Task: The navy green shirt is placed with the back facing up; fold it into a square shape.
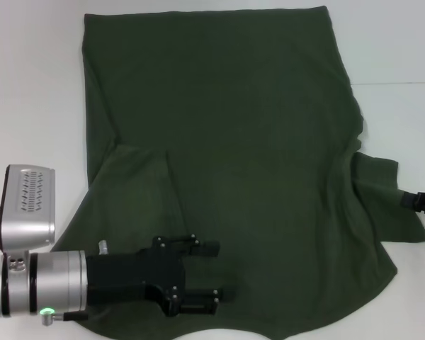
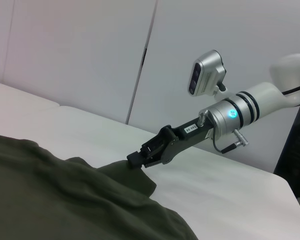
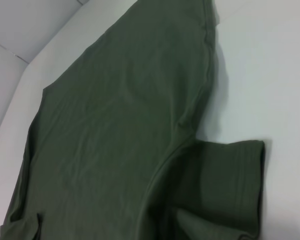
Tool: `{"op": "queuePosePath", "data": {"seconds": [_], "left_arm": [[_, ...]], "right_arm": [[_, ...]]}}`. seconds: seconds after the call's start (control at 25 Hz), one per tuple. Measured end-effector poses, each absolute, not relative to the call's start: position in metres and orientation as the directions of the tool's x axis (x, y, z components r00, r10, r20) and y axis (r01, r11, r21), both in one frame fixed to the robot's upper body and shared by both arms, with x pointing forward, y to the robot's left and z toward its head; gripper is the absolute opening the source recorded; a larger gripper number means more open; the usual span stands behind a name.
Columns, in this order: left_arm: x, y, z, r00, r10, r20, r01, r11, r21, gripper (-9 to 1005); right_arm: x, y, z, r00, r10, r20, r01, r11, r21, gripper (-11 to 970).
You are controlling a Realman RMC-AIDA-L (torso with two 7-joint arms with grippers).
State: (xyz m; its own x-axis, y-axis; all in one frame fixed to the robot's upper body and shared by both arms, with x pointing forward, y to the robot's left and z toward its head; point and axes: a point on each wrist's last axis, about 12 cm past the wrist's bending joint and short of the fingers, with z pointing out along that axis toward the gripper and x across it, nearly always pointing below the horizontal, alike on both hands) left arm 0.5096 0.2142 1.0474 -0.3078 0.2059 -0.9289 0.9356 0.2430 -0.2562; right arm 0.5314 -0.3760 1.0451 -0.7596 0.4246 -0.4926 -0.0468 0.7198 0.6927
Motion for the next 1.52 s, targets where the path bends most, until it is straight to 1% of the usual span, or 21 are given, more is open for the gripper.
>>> {"op": "queuePosePath", "data": {"seconds": [0.08,0.28,0.6,0.8,1.08,1.52], "left_arm": [[0.511,0.213,1.048,-0.314,0.205,-0.927,0.934,0.242,-0.263,813],[0.512,0.213,1.049,-0.320,0.205,-0.925,0.932,0.241,-0.270,813],[0.512,0.213,1.050,-0.320,0.204,-0.925,0.932,0.242,-0.269,813],[0.513,0.213,1.050,-0.317,0.204,-0.926,0.933,0.243,-0.266,813],[0.515,0.215,1.051,-0.317,0.193,-0.929,0.930,0.255,-0.265,814],[0.515,0.215,1.051,-0.320,0.188,-0.929,0.928,0.260,-0.267,814]], "right_arm": [[0.532,-0.375,1.045,-0.760,0.425,-0.492,-0.048,0.718,0.695,295],[0.533,-0.374,1.045,-0.755,0.436,-0.490,-0.042,0.713,0.700,60],[0.529,-0.389,1.047,-0.707,0.496,-0.505,-0.009,0.707,0.707,5],[0.531,-0.400,1.053,-0.683,0.508,-0.524,-0.002,0.717,0.697,14],[0.546,-0.409,1.067,-0.665,0.482,-0.570,-0.018,0.753,0.657,27],[0.565,-0.406,1.079,-0.662,0.394,-0.637,-0.081,0.808,0.584,48]]}}
